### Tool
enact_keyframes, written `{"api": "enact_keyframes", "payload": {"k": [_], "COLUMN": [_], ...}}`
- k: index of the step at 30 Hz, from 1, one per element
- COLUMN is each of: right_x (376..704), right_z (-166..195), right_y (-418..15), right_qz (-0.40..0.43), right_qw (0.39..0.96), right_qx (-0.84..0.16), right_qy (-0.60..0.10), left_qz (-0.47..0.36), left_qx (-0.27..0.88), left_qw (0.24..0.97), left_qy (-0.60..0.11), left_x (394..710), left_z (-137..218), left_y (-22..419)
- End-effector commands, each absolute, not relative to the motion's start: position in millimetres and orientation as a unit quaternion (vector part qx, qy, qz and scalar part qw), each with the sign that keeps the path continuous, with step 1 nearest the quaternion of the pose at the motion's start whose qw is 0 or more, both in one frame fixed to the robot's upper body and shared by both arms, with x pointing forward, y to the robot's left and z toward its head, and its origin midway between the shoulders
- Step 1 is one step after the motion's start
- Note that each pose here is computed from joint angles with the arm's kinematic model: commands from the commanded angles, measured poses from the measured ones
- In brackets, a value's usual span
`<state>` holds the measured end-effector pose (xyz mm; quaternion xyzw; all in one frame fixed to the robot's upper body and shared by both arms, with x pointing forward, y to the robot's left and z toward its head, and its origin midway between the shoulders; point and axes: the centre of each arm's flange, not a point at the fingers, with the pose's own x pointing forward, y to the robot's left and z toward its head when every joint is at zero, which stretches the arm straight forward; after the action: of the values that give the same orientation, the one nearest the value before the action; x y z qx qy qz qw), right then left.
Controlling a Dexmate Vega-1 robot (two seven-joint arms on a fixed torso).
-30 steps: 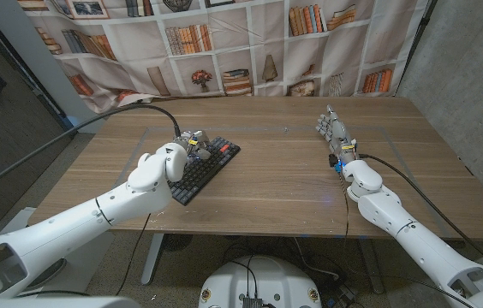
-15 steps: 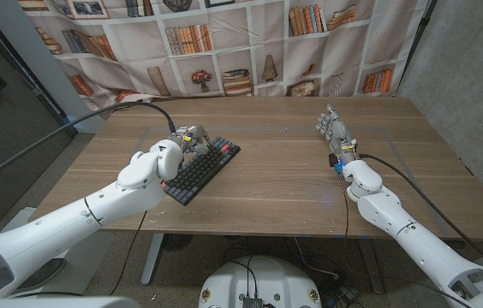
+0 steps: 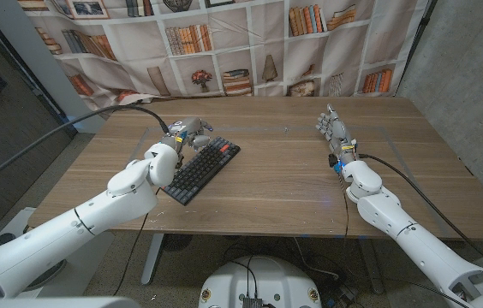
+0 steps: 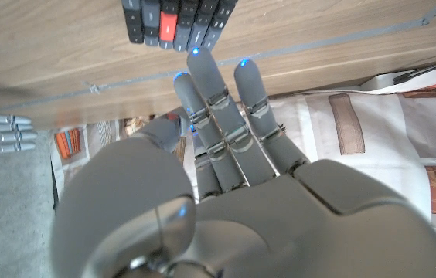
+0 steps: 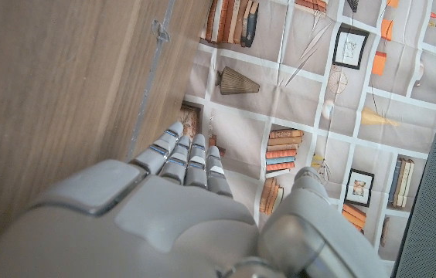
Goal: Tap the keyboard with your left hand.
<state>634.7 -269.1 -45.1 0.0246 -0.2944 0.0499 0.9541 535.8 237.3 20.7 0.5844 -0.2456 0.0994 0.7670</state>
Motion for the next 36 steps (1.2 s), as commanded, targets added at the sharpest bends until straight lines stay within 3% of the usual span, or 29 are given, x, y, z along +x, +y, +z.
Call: {"api": "enact_keyframes", "payload": {"k": [1,22,36], "right_x": [633,634,628], "right_z": [-45,-39,-31], "right_y": [-270,-271,-272], "right_qz": [0.048,0.052,0.057], "right_qw": [0.953,0.949,0.942], "right_qx": [0.025,0.023,0.019], "right_qy": [-0.298,-0.309,-0.330], "left_qz": [0.092,0.058,0.006], "left_qx": [0.500,0.323,0.136], "left_qw": [0.808,0.873,0.909], "left_qy": [-0.298,-0.360,-0.393], "left_x": [533,548,585], "left_z": [18,7,5], "left_y": [249,268,286]}}
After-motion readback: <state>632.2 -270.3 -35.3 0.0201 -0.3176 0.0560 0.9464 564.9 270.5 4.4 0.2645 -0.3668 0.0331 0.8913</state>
